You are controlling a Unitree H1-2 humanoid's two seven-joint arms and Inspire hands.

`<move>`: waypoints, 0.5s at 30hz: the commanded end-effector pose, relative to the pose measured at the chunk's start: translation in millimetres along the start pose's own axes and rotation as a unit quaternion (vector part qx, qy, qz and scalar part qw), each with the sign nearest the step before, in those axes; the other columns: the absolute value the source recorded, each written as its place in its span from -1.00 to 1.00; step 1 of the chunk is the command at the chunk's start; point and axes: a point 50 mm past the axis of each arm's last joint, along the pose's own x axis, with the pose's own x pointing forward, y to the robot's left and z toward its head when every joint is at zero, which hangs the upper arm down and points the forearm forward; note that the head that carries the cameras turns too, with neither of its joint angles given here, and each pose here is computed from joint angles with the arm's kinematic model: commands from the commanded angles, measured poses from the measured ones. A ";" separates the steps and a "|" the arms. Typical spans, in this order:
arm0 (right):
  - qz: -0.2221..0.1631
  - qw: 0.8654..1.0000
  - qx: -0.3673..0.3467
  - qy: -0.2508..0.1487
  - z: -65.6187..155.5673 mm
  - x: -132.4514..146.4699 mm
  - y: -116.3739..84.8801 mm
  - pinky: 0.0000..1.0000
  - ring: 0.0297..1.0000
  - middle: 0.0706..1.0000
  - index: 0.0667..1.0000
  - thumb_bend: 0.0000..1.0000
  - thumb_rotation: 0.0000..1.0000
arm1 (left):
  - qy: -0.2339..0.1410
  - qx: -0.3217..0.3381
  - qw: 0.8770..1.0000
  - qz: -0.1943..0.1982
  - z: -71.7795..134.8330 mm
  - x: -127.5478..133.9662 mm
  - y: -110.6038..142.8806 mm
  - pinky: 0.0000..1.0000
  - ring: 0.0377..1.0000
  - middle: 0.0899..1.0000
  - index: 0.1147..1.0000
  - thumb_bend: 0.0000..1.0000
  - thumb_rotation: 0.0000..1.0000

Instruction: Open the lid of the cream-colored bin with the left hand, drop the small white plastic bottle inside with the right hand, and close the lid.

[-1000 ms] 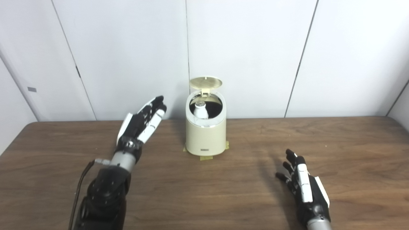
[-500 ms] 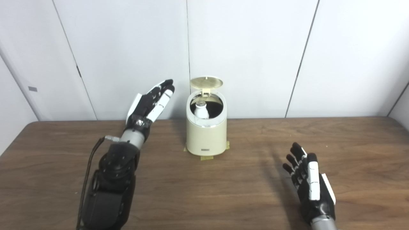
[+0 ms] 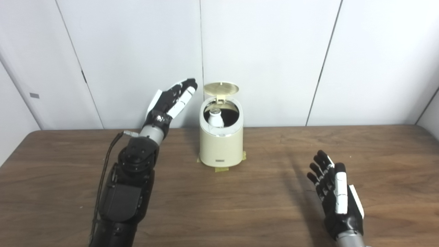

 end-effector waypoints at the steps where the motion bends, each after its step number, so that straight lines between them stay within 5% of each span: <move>1: 0.014 0.999 0.004 -0.043 18.9 5.2 4.6 0.79 0.83 0.86 0.79 0.18 1.00 | -0.058 0.010 0.998 0.003 35.6 17.3 1.7 0.84 0.80 0.79 0.76 0.08 0.42; 9: 0.015 0.999 0.012 -0.033 16.7 5.6 6.4 0.67 0.78 0.82 0.79 0.16 1.00 | -0.068 0.085 0.994 -0.014 43.9 28.7 3.1 0.82 0.83 0.78 0.74 0.02 0.57; 15: 0.024 0.999 0.007 -0.026 15.1 5.7 9.8 0.62 0.79 0.82 0.83 0.12 1.00 | -0.061 0.111 0.992 -0.023 47.0 32.6 -0.9 0.77 0.82 0.77 0.71 0.06 0.45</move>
